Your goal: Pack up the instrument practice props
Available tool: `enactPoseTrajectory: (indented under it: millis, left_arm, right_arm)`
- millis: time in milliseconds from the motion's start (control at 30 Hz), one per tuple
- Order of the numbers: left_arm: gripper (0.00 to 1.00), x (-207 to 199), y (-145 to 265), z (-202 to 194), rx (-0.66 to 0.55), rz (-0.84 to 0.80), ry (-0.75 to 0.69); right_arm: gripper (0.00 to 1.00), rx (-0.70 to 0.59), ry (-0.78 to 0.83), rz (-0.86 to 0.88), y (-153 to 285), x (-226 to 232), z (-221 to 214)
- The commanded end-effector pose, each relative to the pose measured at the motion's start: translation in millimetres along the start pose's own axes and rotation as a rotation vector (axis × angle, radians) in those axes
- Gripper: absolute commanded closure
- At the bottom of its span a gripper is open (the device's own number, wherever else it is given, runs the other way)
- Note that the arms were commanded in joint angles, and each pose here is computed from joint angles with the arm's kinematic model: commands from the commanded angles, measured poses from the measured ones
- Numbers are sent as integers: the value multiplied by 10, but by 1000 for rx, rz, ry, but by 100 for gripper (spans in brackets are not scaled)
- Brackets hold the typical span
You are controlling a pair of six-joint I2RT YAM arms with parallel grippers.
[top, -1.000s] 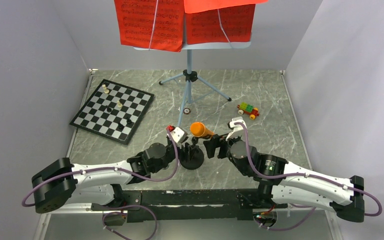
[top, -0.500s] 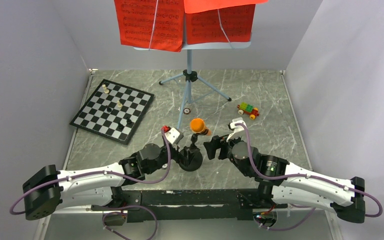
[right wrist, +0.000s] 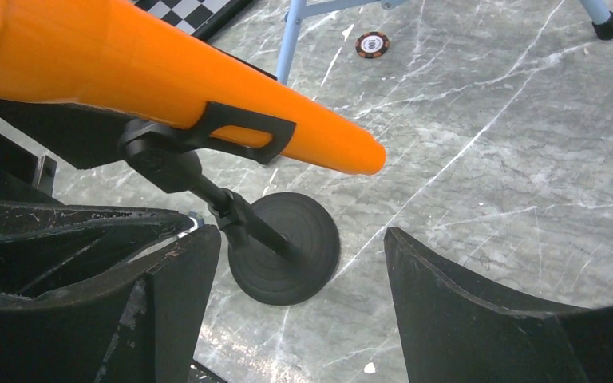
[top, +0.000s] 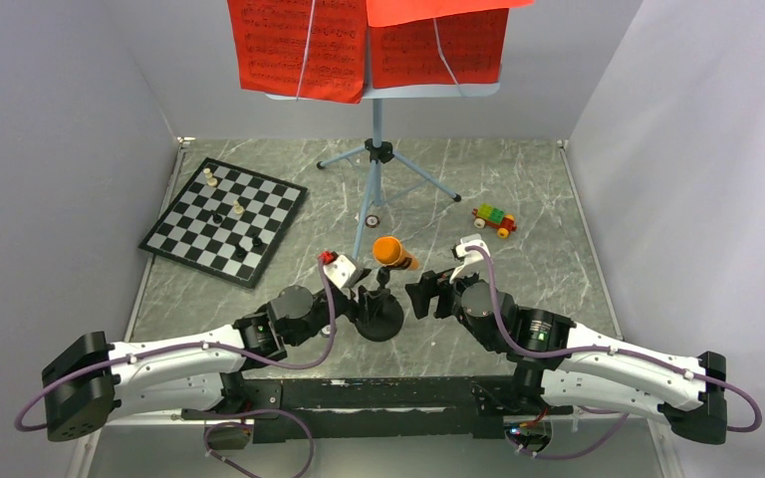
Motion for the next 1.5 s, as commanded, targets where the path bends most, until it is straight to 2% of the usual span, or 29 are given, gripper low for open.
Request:
enactPoseTrajectory:
  millis: [0, 133, 367, 633, 967, 1333, 1467]
  left_arm:
    - [40, -134, -97, 288, -97, -62, -29]
    - [49, -149, -166, 343, -104, -57, -46]
    - [54, -178, -232, 404, -113, -75, -55]
    - [99, -124, -260, 246, -62, -66, -60]
    - [100, 7, -147, -92, 20, -57, -60]
    - [100, 120, -60, -409, 88, -32, -7]
    - [100, 122, -53, -474, 116, -37, 4]
  right_arm:
    - [21, -17, -2, 24, 9, 24, 65]
    - [21, -20, -2, 24, 22, 15, 74]
    - [21, -17, 1, 20, 24, 8, 67]
    - [20, -28, 33, 58, -9, 50, 46]
    - [15, -153, 88, 25, -47, 3, 185]
    - [15, -236, 257, 122, -139, 158, 356]
    - [17, -227, 337, 142, -229, 244, 351]
Point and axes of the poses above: each gripper's point midway between its finger pads, its own y axis back along the fingers, its own x axis along the line the jaws close on, z = x × y, the point moved 7 cm from there along y, back along the fingers, and after that the axes turned 13 degrees about y, right-handed, at the moved point
